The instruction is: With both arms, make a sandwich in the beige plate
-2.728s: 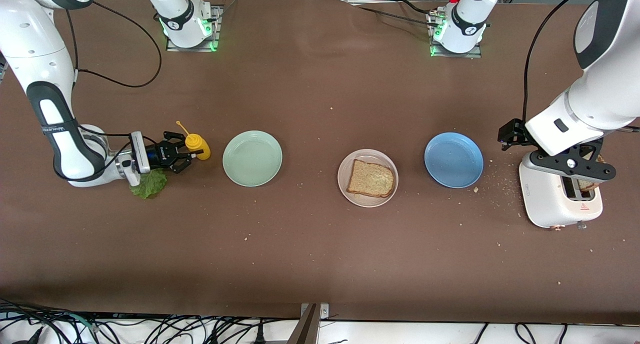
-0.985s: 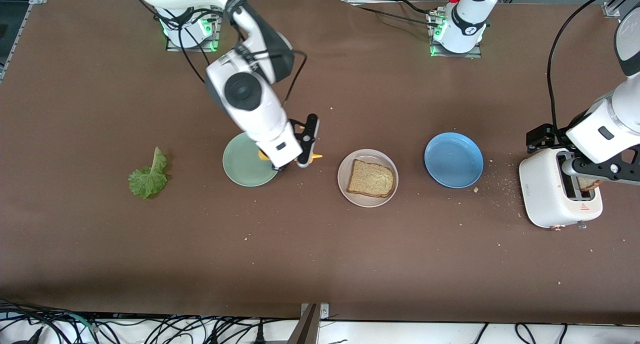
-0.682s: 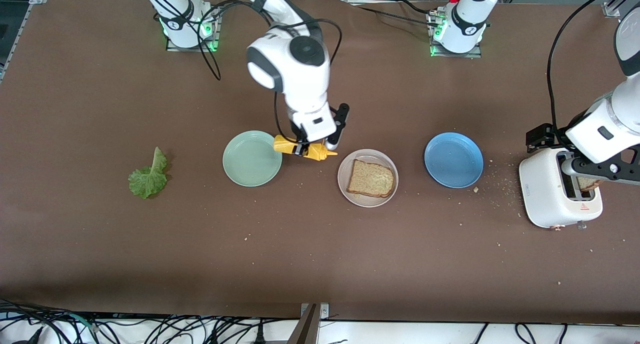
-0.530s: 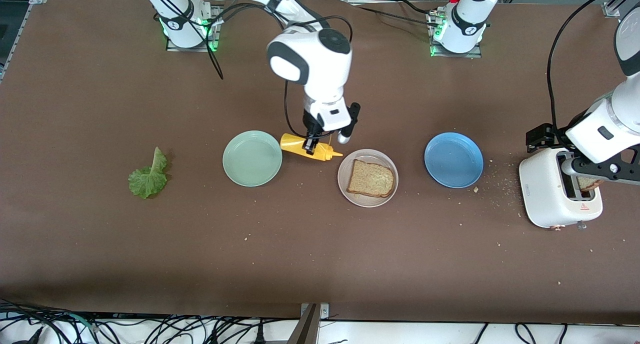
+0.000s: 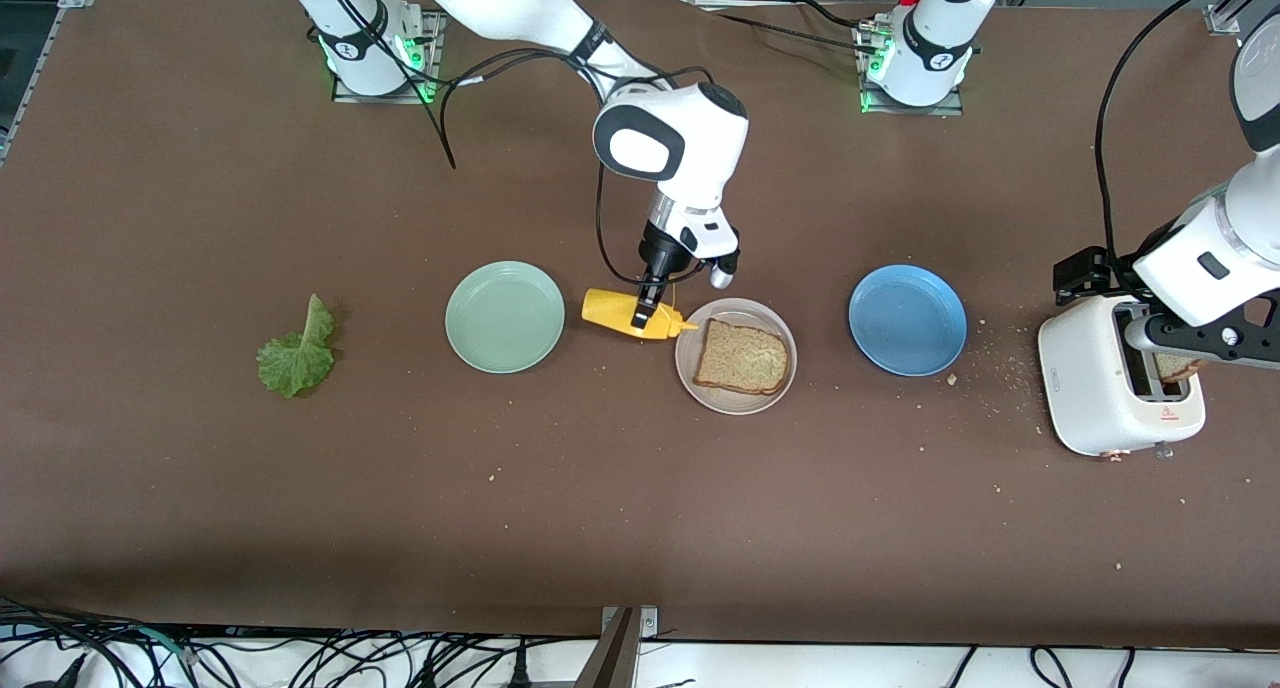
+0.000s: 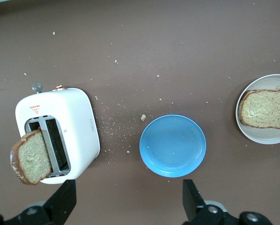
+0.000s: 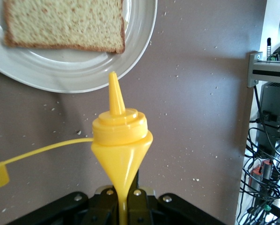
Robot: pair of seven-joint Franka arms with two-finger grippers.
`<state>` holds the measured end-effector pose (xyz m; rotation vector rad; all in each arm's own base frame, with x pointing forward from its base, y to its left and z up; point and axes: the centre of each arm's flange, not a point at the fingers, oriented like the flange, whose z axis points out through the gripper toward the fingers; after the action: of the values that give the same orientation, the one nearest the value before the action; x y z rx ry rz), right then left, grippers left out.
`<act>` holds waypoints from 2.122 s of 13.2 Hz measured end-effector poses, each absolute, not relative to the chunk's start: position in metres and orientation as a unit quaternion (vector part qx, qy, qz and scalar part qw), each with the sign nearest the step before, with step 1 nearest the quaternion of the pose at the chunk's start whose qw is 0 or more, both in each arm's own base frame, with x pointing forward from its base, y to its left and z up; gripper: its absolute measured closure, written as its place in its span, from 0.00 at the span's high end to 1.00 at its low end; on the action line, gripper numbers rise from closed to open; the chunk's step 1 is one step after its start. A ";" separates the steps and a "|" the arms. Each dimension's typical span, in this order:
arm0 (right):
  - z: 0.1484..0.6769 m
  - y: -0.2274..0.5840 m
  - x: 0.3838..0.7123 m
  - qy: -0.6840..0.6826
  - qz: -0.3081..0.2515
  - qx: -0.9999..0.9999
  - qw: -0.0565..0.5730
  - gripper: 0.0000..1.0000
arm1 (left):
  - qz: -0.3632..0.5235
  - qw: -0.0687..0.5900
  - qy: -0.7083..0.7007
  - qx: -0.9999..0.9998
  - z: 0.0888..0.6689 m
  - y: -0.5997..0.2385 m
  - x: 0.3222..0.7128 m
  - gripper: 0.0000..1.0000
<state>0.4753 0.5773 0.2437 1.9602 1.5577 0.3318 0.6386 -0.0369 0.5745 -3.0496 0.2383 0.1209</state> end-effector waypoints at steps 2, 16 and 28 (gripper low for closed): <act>0.222 0.583 0.475 0.590 0.125 0.729 0.323 0.05 | 0.040 0.040 0.077 -0.995 0.574 -0.036 0.639 1.00; 0.418 0.502 0.574 0.561 0.066 0.813 0.140 0.05 | 0.040 0.040 0.076 -0.995 0.574 -0.035 0.639 1.00; 0.362 0.095 0.685 0.582 0.072 0.705 -0.398 0.05 | 0.040 0.040 0.076 -0.996 0.574 -0.034 0.639 1.00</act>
<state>0.6850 0.0947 0.3615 3.0457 2.5128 0.3105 0.6386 -0.0345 0.5744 -3.0506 0.2322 0.1231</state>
